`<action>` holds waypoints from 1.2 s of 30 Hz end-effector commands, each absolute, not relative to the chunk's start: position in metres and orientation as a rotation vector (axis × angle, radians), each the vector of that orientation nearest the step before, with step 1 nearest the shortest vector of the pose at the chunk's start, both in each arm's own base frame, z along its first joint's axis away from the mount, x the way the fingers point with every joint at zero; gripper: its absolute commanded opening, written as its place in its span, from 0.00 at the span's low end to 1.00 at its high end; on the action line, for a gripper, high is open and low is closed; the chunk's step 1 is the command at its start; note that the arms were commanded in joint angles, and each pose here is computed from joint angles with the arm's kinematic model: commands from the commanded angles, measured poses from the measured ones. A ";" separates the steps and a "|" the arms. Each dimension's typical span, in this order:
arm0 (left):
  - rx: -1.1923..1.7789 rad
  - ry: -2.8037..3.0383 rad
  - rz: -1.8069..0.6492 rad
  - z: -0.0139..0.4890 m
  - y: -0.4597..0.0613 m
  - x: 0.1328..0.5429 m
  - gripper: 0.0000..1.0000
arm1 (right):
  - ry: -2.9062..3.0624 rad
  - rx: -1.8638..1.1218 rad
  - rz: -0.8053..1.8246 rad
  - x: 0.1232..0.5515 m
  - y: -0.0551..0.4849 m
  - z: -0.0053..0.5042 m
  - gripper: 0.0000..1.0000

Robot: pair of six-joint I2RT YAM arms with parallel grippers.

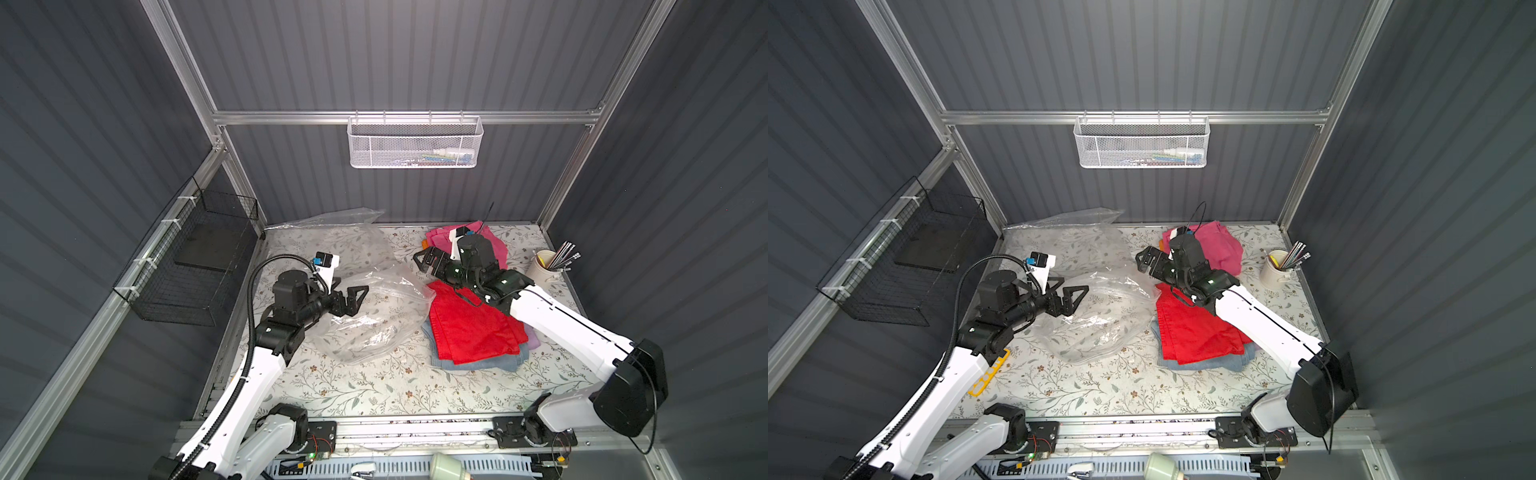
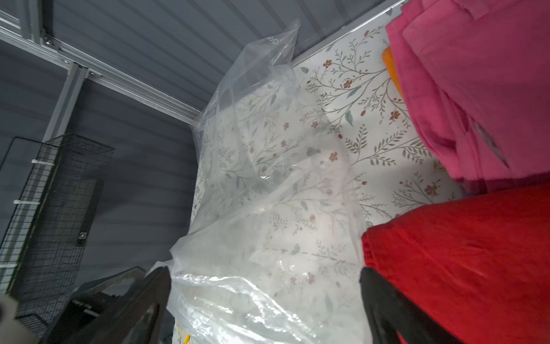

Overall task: Take the trousers out of the vacuum bag
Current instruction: Adjust the vacuum bag at the center of the board.

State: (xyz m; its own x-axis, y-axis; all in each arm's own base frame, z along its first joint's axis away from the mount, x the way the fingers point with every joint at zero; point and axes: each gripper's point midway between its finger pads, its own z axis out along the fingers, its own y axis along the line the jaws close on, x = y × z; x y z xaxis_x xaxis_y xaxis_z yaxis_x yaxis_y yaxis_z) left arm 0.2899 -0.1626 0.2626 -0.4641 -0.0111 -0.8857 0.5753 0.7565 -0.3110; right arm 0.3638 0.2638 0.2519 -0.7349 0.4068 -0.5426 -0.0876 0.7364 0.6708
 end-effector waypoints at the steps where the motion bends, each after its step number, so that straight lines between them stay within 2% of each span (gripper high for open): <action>1: 0.438 1.930 -0.802 0.279 -0.167 0.280 1.00 | 2.288 0.235 0.870 0.359 0.259 0.234 0.99; 7: 0.263 1.923 -0.748 0.297 -0.152 0.297 1.00 | 2.360 0.281 0.896 0.332 0.252 0.202 0.96; 10: 0.070 1.990 -0.575 0.291 -0.122 0.318 1.00 | 2.389 0.293 0.910 0.320 0.254 0.190 0.91; 13: -0.045 2.040 -0.424 0.284 -0.099 0.328 1.00 | 2.409 0.316 0.931 0.316 0.260 0.175 0.79; 22: -0.133 2.035 -0.289 0.281 -0.074 0.333 1.00 | 2.421 0.311 1.113 0.310 0.312 0.165 0.36; 27: -0.148 2.045 -0.282 0.278 -0.067 0.343 1.00 | 2.394 0.334 1.207 0.306 0.347 0.165 0.21; 30: -0.133 2.050 -0.299 0.279 -0.068 0.349 1.00 | 2.393 0.375 1.217 0.302 0.358 0.157 0.16; 36: -0.086 2.111 -0.383 0.262 -0.081 0.354 1.00 | 2.435 0.528 1.088 0.292 0.332 0.101 0.09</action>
State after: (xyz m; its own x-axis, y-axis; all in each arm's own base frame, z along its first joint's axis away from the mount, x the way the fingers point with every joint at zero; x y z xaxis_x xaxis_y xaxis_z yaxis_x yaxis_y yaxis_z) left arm 0.3529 -0.0711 0.2575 -0.5300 -0.2209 -0.8187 0.0322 0.9595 -0.2798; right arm 0.2892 0.3500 0.1275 -0.8772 0.4188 -0.2346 0.0821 0.6124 0.7863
